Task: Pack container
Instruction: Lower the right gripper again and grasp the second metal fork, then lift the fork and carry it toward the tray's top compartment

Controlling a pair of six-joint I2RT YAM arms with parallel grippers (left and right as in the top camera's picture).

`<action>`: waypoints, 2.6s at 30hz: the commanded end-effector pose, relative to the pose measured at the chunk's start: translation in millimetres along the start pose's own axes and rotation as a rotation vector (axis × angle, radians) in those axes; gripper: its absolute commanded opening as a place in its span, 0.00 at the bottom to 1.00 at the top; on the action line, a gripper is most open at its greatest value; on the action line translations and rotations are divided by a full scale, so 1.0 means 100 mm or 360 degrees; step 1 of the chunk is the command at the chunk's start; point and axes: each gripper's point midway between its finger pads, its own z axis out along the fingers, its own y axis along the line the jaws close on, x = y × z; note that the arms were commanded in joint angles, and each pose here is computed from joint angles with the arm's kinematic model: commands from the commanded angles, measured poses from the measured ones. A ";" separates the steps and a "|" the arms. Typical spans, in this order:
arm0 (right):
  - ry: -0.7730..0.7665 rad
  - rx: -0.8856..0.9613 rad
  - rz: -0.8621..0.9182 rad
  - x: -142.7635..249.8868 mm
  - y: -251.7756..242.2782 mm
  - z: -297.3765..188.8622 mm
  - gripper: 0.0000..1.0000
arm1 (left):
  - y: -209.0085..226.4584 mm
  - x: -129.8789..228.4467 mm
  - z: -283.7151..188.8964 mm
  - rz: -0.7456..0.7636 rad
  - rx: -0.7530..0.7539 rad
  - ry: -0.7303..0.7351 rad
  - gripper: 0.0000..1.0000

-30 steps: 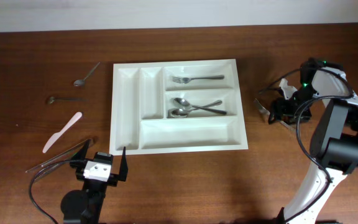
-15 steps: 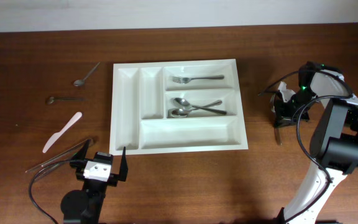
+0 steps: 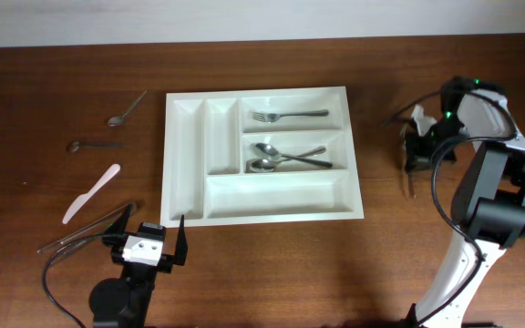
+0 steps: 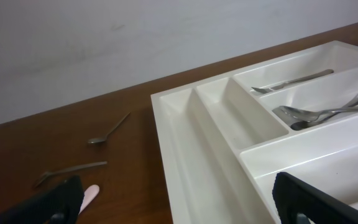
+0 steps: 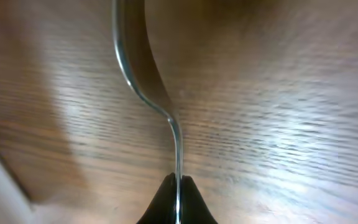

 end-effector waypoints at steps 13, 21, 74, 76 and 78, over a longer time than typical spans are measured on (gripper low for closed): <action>-0.0369 0.0139 -0.0310 -0.62 0.73 -0.96 0.04 | -0.01 0.01 0.00 0.0003 0.0006 -0.0006 0.99; -0.0403 0.0251 -0.0784 -0.66 1.50 -0.92 0.04 | -0.01 0.01 0.00 0.0003 0.0007 -0.0006 0.99; -0.0810 0.0732 -0.1621 -1.32 2.75 -0.47 0.04 | -0.01 0.01 0.00 0.0003 0.0006 -0.0006 0.99; -0.0804 0.0726 -0.1643 -1.28 2.82 -0.44 0.04 | -0.01 0.01 0.00 0.0003 0.0006 -0.0006 0.99; -0.0789 0.0720 -0.1665 -1.24 2.88 -0.39 0.04 | -0.01 0.01 0.00 0.0003 0.0006 -0.0006 0.99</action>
